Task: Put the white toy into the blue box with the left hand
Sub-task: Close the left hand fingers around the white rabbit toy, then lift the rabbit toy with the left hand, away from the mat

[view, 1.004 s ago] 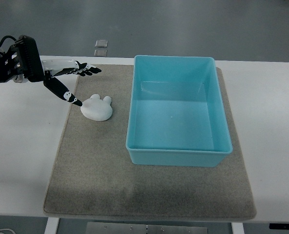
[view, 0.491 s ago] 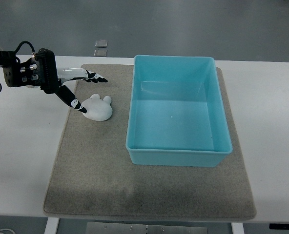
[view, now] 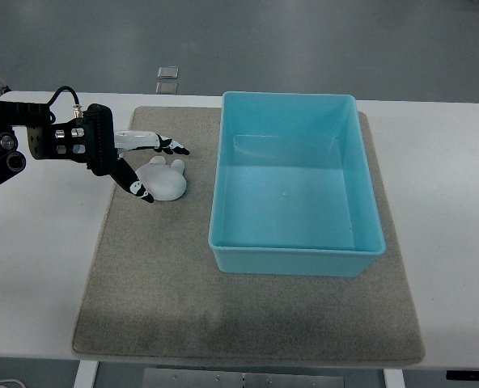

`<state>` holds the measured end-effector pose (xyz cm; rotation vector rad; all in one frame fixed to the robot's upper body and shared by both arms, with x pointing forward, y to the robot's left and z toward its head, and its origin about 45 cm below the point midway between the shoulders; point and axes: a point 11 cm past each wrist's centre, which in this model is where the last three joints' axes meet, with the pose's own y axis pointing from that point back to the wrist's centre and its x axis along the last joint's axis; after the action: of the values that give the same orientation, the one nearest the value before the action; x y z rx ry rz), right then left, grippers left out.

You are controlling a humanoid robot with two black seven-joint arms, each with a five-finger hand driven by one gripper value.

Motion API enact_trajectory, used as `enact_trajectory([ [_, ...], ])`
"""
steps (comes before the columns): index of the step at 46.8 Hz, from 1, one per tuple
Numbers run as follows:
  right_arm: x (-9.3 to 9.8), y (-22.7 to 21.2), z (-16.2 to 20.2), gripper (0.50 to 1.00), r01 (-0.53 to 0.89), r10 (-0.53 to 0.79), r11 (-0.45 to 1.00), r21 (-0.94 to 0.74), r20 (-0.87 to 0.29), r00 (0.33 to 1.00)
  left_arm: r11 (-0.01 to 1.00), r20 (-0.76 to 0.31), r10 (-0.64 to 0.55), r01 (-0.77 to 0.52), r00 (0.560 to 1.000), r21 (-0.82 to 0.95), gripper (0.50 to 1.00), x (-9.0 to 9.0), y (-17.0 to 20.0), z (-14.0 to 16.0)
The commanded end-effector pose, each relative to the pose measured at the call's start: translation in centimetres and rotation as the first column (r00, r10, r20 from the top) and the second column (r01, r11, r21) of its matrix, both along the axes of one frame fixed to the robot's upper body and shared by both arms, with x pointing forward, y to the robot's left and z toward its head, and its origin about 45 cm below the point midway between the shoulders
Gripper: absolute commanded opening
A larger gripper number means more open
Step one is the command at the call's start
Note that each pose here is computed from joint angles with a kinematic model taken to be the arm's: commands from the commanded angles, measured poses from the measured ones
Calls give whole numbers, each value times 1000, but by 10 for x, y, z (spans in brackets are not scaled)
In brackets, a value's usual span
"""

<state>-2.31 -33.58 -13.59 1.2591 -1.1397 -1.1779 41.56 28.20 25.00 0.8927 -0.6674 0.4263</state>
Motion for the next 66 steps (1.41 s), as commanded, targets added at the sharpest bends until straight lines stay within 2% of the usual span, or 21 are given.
enact_trajectory([
  [1,0,0,0,936,0,0,1000,0,0,1000,1000,0,-7,7,1000,6,937,0,-2,-2],
  [11,0,0,0,936,0,0,1000,0,-1,1000,1000,0,-12,12,1000,17,879,-1,-2,-4],
  [18,0,0,0,936,0,0,1000,0,0,1000,1000,-8,-16,16,1000,26,874,-2,-2,-7],
  [24,0,0,0,936,0,0,1000,0,0,1000,999,-10,-17,17,1000,30,846,-3,-2,-8],
  [27,0,0,0,936,0,0,1000,0,0,1000,999,-11,-18,18,1000,32,795,-3,-2,-9],
  [30,0,0,0,936,0,0,1000,0,-1,1000,999,-9,-18,19,1000,32,705,-3,-2,-8],
  [34,0,0,0,936,0,0,1000,0,-1,1000,999,-9,-18,19,1000,32,662,-3,-2,-8],
  [37,0,0,0,936,0,0,1000,0,0,1000,999,-9,-18,19,1000,32,658,-3,-2,-8],
  [39,0,0,0,936,0,0,1000,0,-1,1000,999,-7,-17,17,1000,32,628,-2,-2,-7],
  [42,0,0,0,936,0,0,1000,0,-1,1000,999,-4,-17,17,1000,32,619,-2,-2,-7],
  [45,0,0,0,936,0,0,1000,0,-1,1000,999,-2,-17,17,1000,32,555,-1,-2,-6],
  [48,0,0,0,936,0,0,1000,0,-1,1000,999,0,-16,16,1000,33,540,-1,-2,-5],
  [50,0,0,0,936,0,0,1000,0,-1,1000,999,1,-17,17,1000,33,500,-1,-2,-4],
  [66,0,0,0,936,0,0,1000,0,-1,1000,999,15,-10,9,1000,38,500,2,2,1],
])
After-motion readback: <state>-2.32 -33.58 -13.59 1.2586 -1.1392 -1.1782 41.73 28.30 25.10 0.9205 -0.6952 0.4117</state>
